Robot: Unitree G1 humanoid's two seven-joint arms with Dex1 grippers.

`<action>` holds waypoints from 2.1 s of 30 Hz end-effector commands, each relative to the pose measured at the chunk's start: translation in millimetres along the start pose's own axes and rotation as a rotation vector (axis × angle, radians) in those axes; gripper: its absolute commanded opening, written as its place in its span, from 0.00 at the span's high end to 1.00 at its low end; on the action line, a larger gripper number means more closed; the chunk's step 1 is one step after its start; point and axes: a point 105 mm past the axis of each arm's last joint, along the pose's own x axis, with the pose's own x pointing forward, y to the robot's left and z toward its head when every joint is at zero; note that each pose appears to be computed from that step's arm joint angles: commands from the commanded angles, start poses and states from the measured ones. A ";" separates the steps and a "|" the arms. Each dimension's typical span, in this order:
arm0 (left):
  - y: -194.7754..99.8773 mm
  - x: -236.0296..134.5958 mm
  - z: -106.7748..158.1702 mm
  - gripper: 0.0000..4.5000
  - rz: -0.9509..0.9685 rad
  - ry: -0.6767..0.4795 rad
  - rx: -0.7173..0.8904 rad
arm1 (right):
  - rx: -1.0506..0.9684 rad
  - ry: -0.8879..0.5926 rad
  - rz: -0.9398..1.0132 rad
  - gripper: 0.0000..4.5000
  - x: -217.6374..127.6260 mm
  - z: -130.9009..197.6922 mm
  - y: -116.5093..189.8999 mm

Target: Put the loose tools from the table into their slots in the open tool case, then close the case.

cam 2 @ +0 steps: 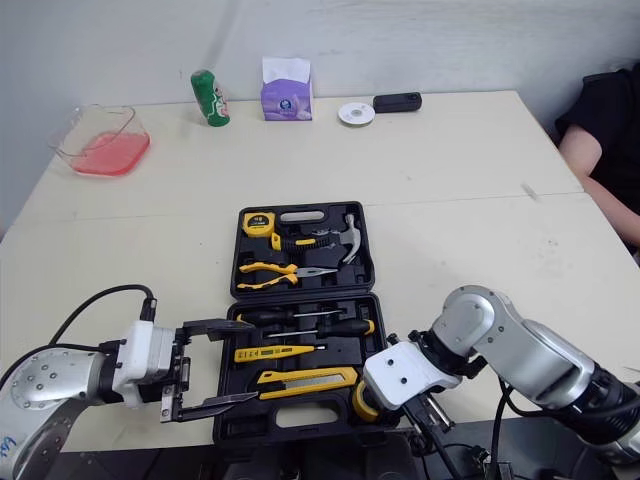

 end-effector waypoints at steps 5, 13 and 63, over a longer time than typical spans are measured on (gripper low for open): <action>0.9 4.5 6.4 0.00 -0.012 -0.024 0.025 | 0.012 0.025 0.029 0.99 -0.2 -0.4 -2.9; 1.3 6.2 6.6 0.00 -0.008 -0.027 0.024 | 0.056 0.025 0.044 0.99 1.8 0.7 -1.0; 12.7 -0.7 8.6 0.00 -0.023 -0.015 0.034 | 0.202 -0.427 -0.307 0.99 32.0 -60.3 -4.1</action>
